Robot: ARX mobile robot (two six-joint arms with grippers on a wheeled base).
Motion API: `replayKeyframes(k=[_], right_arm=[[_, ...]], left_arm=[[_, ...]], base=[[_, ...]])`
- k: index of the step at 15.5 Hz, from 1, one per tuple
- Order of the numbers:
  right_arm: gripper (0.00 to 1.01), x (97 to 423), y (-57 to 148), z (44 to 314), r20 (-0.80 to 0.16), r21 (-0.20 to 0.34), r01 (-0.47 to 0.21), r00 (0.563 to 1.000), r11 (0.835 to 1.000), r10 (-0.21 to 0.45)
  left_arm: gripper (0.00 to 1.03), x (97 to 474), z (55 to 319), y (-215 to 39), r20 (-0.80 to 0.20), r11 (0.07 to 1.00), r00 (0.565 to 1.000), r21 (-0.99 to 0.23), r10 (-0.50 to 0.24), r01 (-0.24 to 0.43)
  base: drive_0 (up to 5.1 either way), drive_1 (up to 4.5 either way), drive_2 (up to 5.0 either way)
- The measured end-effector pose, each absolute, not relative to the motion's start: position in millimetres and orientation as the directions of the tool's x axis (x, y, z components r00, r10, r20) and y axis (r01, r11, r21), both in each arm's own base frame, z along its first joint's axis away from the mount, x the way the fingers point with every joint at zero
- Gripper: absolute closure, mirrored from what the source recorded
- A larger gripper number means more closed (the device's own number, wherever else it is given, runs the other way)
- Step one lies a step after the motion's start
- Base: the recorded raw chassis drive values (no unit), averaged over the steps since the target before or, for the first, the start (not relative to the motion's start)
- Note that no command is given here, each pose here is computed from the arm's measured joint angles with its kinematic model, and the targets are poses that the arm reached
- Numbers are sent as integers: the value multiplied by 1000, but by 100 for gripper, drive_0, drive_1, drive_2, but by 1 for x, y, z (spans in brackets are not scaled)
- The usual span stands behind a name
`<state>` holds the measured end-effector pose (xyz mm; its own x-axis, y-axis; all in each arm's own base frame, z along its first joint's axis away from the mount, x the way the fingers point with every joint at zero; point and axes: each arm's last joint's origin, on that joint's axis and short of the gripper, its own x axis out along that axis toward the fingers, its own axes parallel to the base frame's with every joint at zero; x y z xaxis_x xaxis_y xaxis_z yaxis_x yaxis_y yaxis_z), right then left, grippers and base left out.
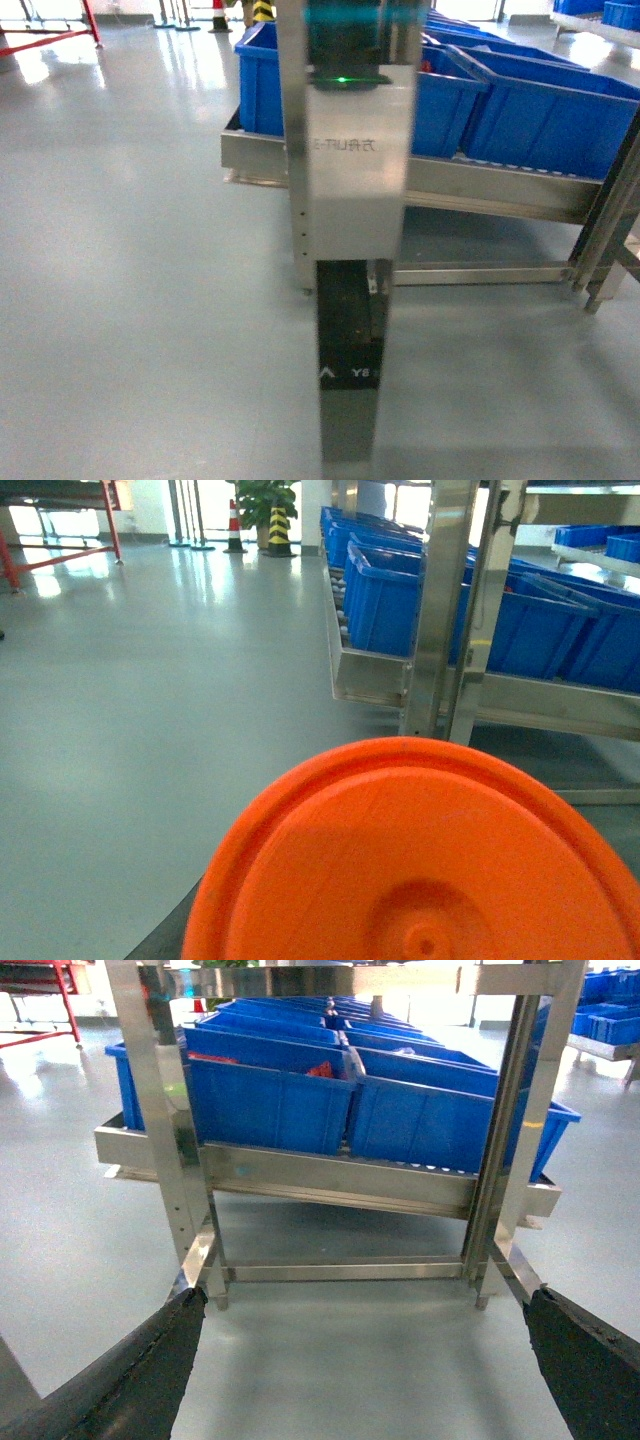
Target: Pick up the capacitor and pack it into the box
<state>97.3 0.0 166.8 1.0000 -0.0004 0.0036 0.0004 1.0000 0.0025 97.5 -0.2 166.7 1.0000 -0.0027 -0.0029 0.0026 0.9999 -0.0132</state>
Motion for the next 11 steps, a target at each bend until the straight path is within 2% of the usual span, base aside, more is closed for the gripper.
replayKeyframes(k=[11], right_arm=[[3,97,0,167,3,2,0,1000,1000,0]], left_arm=[[60,98,167,0,-2,1000,1000,-13,-2,1]], base=[[-499,247,247]])
